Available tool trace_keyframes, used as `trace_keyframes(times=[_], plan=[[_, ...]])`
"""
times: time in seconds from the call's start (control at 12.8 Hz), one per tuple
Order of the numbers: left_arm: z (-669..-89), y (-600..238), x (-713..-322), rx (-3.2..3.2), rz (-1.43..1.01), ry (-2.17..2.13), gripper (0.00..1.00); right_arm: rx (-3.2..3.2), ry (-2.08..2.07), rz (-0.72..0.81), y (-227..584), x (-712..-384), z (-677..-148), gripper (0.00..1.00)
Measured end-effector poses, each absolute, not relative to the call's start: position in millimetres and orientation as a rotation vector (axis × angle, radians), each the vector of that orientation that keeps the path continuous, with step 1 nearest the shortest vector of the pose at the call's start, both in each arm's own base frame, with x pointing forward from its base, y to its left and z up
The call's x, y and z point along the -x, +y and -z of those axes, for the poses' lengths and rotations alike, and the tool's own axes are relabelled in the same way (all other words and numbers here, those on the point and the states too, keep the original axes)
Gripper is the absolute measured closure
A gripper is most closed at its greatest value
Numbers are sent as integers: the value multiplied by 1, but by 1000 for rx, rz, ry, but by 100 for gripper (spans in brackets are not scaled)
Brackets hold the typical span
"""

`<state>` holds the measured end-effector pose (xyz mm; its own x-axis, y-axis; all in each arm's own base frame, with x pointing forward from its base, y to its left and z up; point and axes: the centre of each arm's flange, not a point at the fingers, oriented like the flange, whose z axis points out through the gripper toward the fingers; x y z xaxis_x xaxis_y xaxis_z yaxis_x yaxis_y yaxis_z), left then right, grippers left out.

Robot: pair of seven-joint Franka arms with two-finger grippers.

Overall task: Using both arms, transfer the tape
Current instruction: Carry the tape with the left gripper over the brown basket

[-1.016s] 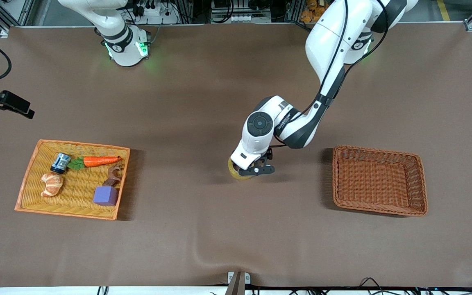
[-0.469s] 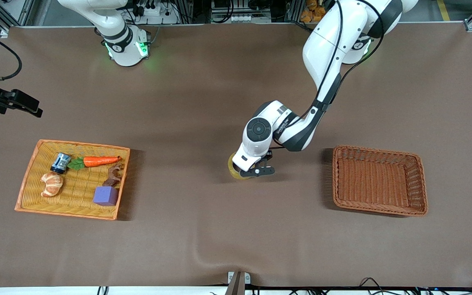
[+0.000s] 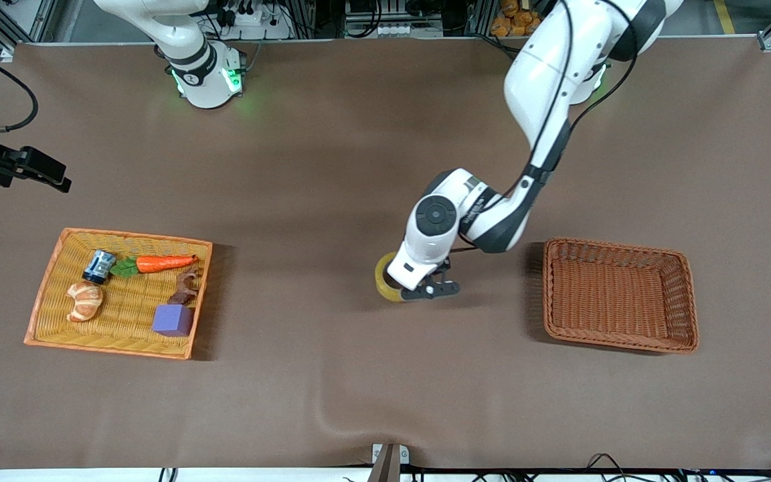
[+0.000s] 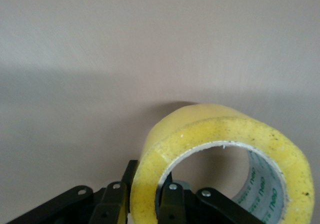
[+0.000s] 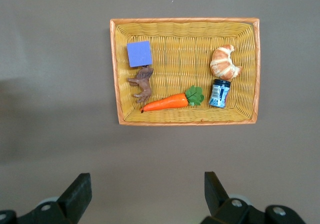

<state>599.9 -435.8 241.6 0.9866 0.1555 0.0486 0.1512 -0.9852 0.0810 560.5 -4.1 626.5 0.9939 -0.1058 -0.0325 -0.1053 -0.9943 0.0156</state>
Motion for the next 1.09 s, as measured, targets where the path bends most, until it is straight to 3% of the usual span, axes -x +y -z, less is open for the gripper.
trace_keyframes(times=[0.23,0.47,0.78,1.09], plan=[[-366,-337,-655,-3028,-169,402,78,-3120,-169,50,-6,-562,-626,0],[-448,-222,-673,-3065,-154,409,78,-3120,-165,52,-4,-562,-625,0],[-444,-85,-687,-3097,-7,227,78,-3120,-165,52,-4,-562,-625,0],[-387,-16,-672,-3107,189,195,78,-3120,-157,53,-1,-562,-624,0]])
